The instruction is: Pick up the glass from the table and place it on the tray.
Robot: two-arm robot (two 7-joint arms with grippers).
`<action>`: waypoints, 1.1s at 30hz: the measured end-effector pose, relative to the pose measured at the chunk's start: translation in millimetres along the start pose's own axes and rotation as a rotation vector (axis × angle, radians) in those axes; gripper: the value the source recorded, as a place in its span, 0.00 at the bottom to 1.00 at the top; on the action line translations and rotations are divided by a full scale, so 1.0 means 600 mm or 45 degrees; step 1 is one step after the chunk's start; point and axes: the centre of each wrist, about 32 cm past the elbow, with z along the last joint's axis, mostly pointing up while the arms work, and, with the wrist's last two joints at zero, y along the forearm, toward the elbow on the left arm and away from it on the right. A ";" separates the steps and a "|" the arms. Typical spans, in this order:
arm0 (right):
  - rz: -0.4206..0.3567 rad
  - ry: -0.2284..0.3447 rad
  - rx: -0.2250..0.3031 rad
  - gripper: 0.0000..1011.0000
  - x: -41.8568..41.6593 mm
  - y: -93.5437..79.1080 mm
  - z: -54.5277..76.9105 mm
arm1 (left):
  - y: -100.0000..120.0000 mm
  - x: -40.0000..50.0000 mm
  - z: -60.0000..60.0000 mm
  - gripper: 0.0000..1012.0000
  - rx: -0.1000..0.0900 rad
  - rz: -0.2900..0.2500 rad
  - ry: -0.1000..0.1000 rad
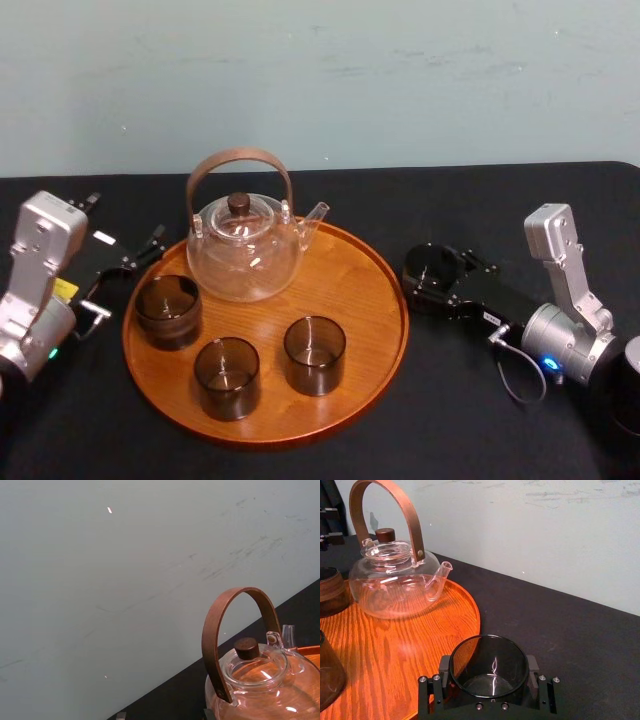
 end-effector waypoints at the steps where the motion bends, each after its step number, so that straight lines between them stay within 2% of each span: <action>1: 0.000 0.000 0.000 0.89 0.000 0.000 0.000 | 0.000 0.000 0.000 0.99 0.000 0.000 0.000; 23: 0.000 0.002 0.001 0.89 0.000 0.000 0.000 | 0.000 0.000 0.000 0.99 0.000 0.000 0.000; 33: -0.011 -0.019 0.055 0.89 -0.004 -0.011 0.012 | 0.000 0.000 0.000 0.99 0.000 0.000 0.000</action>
